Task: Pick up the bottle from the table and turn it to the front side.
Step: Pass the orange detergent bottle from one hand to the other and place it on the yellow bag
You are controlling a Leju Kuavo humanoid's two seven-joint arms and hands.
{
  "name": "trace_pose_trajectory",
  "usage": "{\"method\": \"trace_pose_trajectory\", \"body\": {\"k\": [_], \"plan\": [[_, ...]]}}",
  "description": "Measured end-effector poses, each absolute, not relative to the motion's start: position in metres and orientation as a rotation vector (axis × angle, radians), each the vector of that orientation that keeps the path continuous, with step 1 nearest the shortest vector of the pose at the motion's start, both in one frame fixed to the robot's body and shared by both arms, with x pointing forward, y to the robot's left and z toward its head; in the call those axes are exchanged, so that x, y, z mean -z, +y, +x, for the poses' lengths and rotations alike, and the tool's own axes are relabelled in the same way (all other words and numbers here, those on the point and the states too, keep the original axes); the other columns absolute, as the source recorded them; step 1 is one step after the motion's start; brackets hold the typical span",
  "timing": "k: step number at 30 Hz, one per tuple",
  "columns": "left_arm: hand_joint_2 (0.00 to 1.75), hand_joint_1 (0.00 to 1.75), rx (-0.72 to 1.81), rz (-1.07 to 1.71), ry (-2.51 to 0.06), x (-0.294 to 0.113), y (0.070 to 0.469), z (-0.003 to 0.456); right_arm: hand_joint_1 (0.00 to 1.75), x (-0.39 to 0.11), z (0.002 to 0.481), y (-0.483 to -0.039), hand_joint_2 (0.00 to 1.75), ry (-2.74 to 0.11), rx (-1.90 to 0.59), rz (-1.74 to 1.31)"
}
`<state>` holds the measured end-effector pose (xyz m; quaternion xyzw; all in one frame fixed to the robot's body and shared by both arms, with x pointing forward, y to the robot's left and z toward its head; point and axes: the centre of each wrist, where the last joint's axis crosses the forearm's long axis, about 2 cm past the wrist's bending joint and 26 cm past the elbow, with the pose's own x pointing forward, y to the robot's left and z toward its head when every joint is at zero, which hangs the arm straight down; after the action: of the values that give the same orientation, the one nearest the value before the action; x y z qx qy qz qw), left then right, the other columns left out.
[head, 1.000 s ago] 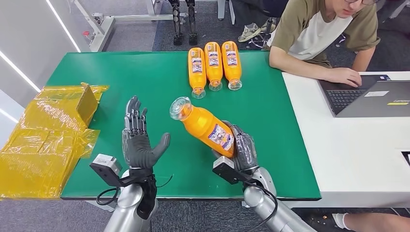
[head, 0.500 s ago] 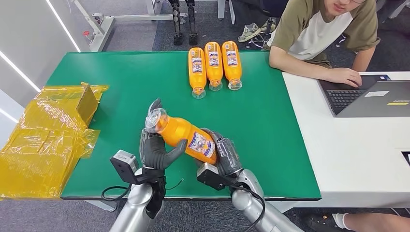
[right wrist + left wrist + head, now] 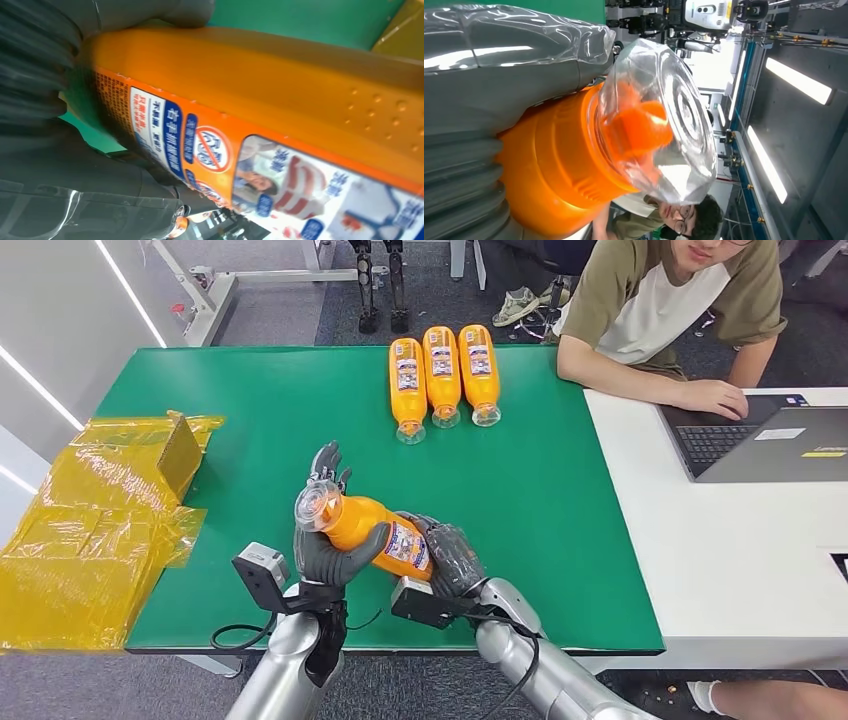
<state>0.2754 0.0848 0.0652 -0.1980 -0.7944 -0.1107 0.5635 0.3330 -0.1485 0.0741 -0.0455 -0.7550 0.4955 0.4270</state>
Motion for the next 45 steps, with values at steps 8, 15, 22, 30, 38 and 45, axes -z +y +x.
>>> {"method": "trace_pose_trajectory", "body": {"k": [8, 15, 22, 30, 38, 45], "plan": [[1.75, 1.75, 0.272, -0.515, -1.849, -0.063, 0.084, 0.273, 1.75, -0.074, 0.335, -0.148, 1.75, -1.851, -1.303, -0.160], [1.75, 1.75, 0.319, -0.536, -1.840, -0.060, 0.084, 0.269, 1.75, -0.072, 0.332, -0.146, 1.75, -1.835, -1.330, -0.192], [1.75, 1.75, 0.365, -0.528, -1.854, -0.064, 0.083, 0.270, 0.00, -0.070, 0.324, -0.142, 1.75, -1.994, -1.244, -0.380], [1.75, 1.75, 0.334, -0.388, -1.882, -0.073, 0.084, 0.275, 0.00, -0.097, 0.295, -0.092, 1.75, -2.345, -0.821, -0.328], [1.75, 1.75, 0.246, 0.231, -2.101, -0.113, 0.111, 0.289, 0.00, -0.134, 0.284, -0.088, 1.75, -2.435, -0.425, -0.305], [1.75, 1.75, 0.448, 0.877, -2.244, -0.137, 0.158, 0.294, 0.00, -0.152, 0.276, -0.100, 1.75, -2.470, -0.236, -0.315]]}}
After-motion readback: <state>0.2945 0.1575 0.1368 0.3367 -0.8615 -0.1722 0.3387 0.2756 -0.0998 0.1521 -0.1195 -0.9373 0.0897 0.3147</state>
